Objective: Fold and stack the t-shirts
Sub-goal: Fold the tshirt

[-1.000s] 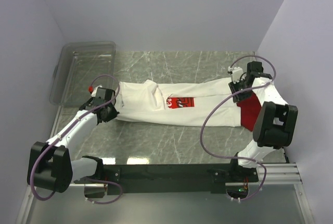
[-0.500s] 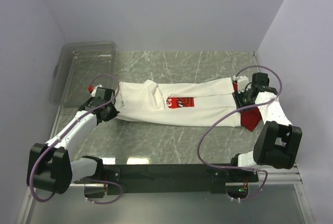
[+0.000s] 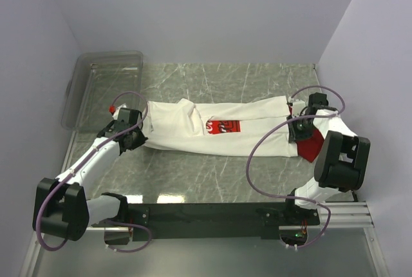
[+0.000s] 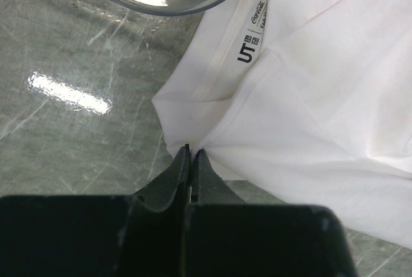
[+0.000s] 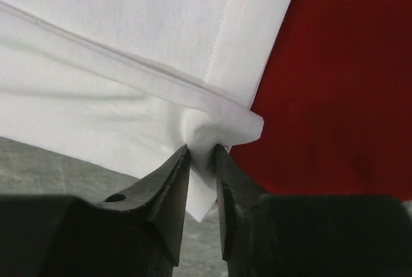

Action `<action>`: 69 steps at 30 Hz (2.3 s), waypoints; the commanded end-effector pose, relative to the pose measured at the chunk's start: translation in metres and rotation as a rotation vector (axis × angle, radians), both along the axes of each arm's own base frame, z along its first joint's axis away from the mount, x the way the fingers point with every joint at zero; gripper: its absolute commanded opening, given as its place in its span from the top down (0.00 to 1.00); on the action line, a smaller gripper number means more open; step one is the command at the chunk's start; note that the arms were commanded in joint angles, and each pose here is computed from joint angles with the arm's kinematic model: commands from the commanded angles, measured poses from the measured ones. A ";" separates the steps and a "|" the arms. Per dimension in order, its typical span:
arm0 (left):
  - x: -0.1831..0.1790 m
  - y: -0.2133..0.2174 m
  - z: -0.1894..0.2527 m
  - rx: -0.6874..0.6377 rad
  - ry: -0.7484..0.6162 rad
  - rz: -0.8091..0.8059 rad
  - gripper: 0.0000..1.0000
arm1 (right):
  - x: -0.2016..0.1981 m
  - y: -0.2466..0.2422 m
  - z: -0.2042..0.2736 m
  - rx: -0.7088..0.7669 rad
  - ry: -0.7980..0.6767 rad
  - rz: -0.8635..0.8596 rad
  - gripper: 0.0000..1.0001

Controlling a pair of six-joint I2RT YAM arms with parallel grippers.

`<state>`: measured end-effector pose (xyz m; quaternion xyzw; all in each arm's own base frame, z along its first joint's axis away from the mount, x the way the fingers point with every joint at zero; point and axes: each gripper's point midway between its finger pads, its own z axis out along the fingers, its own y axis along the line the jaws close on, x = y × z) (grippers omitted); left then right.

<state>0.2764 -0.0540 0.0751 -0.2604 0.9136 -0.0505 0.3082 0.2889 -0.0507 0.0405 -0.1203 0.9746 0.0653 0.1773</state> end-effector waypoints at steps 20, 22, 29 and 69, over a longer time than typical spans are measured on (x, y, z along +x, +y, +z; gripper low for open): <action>0.001 0.005 0.007 0.034 -0.029 0.015 0.99 | 0.036 -0.016 0.055 -0.099 -0.240 0.004 0.69; -0.001 0.005 0.006 0.032 -0.021 0.012 0.98 | 0.036 -0.012 0.062 -0.090 -0.257 0.021 0.61; 0.000 0.002 0.027 -0.004 -0.090 0.022 0.49 | 0.039 0.040 0.101 0.076 -0.352 0.223 0.56; 0.091 -0.115 -0.007 -0.244 -0.130 -0.390 0.42 | 0.156 0.402 0.014 0.452 -0.011 0.299 0.59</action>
